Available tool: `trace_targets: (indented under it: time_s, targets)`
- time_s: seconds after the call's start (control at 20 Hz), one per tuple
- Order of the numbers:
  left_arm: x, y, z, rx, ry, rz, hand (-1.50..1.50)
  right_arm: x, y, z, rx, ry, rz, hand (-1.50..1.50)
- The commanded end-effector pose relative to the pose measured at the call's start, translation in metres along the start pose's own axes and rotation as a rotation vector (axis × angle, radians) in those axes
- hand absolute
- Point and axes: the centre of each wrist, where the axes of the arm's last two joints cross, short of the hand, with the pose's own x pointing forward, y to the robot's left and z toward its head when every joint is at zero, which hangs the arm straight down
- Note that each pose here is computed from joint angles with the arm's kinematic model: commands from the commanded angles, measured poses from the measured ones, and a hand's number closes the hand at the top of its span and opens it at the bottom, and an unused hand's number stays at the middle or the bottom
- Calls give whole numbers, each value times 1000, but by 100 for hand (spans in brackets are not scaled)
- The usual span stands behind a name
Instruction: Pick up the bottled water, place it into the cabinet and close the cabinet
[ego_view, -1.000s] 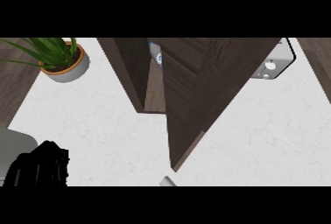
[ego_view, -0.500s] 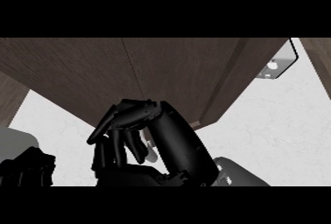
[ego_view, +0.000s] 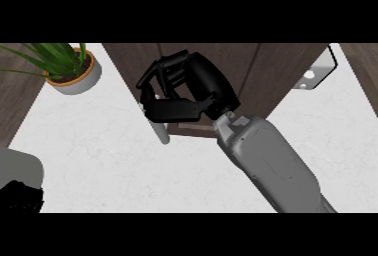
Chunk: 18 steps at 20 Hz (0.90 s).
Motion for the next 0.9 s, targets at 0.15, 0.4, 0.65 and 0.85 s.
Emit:
trace_targets:
  time_s: [0.15, 0.4, 0.65, 0.85]
  targets:
    - [1, 17, 1, 11, -7, -19, 150, -18, -69, -22, -30, 52, -21, 150]
    - [1, -3, -6, -42, -3, 3, 150, -30, -72, -34, -48, 37, 22, 150]
    - [6, -4, -9, -42, -15, 2, 150, -34, -104, -24, -54, 36, 17, 150]
    - [5, -7, -16, -49, -10, 3, 150, -33, -108, -26, -33, 8, 19, 150]
